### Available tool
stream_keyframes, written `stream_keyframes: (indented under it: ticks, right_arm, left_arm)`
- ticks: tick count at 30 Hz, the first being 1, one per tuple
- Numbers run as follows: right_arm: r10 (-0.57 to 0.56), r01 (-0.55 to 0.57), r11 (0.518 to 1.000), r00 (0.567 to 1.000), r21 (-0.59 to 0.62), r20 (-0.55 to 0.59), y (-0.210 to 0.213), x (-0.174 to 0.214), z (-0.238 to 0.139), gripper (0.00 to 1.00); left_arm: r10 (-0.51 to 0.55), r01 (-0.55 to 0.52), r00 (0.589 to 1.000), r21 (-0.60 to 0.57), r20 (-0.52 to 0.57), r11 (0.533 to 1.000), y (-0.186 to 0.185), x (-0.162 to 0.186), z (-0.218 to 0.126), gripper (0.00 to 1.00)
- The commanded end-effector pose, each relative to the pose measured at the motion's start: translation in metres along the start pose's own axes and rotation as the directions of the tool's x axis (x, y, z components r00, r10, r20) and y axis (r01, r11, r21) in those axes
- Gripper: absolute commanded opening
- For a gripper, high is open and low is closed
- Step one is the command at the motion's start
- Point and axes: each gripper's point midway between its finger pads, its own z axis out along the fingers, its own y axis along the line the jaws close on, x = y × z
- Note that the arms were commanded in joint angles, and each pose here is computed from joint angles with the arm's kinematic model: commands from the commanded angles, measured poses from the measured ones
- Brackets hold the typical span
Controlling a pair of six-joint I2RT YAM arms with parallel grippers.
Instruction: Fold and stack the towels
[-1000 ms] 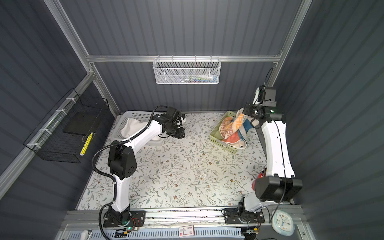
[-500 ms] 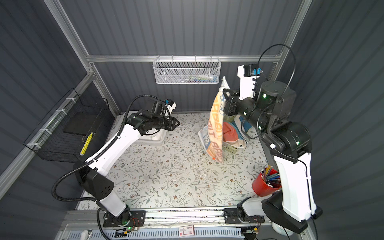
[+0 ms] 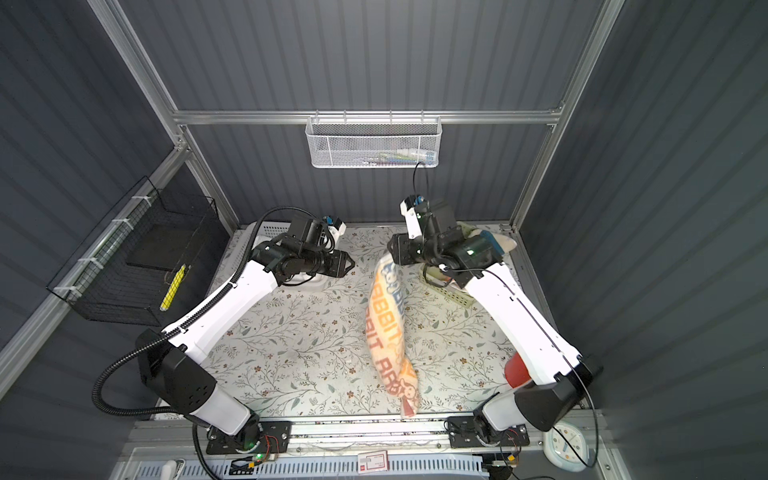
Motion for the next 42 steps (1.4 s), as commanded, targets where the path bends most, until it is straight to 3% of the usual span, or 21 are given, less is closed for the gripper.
stream_keyframes:
  ticks: [1, 8, 11, 15, 26, 31, 42]
  right_arm:
    - [0.069, -0.069, 0.998, 0.997, -0.011, -0.037, -0.008, 0.017, 0.002, 0.61]
    - [0.169, -0.155, 0.984, 0.969, 0.092, -0.179, -0.054, 0.093, 0.027, 0.64]
    - [0.197, -0.168, 0.978, 0.945, 0.127, -0.262, -0.064, 0.124, 0.039, 0.65]
    - [0.221, -0.181, 0.973, 0.915, 0.147, -0.337, -0.072, 0.157, 0.059, 0.66]
    - [0.057, 0.014, 0.981, 0.931, 0.194, -0.36, -0.086, 0.111, 0.13, 0.69]
    - [0.004, 0.091, 0.972, 0.915, 0.215, -0.403, -0.096, 0.1, 0.168, 0.71]
    - [-0.005, 0.131, 0.966, 0.872, 0.224, -0.489, -0.112, 0.128, 0.227, 0.76]
  left_arm:
    - [-0.056, 0.056, 0.997, -0.009, -0.058, 0.998, 0.006, 0.026, -0.002, 0.49]
    - [-0.201, 0.219, 0.955, 0.063, -0.217, 0.974, 0.0, 0.107, 0.034, 0.46]
    - [-0.235, 0.251, 0.931, 0.022, -0.279, 0.968, 0.004, 0.136, 0.05, 0.46]
    - [-0.293, 0.26, 0.911, -0.145, -0.292, 0.955, 0.032, 0.155, 0.062, 0.48]
    - [-0.292, 0.128, 0.901, -0.446, -0.321, 0.886, 0.091, 0.155, 0.109, 0.57]
    - [-0.278, 0.085, 0.891, -0.47, -0.359, 0.879, 0.098, 0.157, 0.126, 0.59]
    - [-0.261, 0.011, 0.859, -0.493, -0.441, 0.87, 0.106, 0.186, 0.145, 0.55]
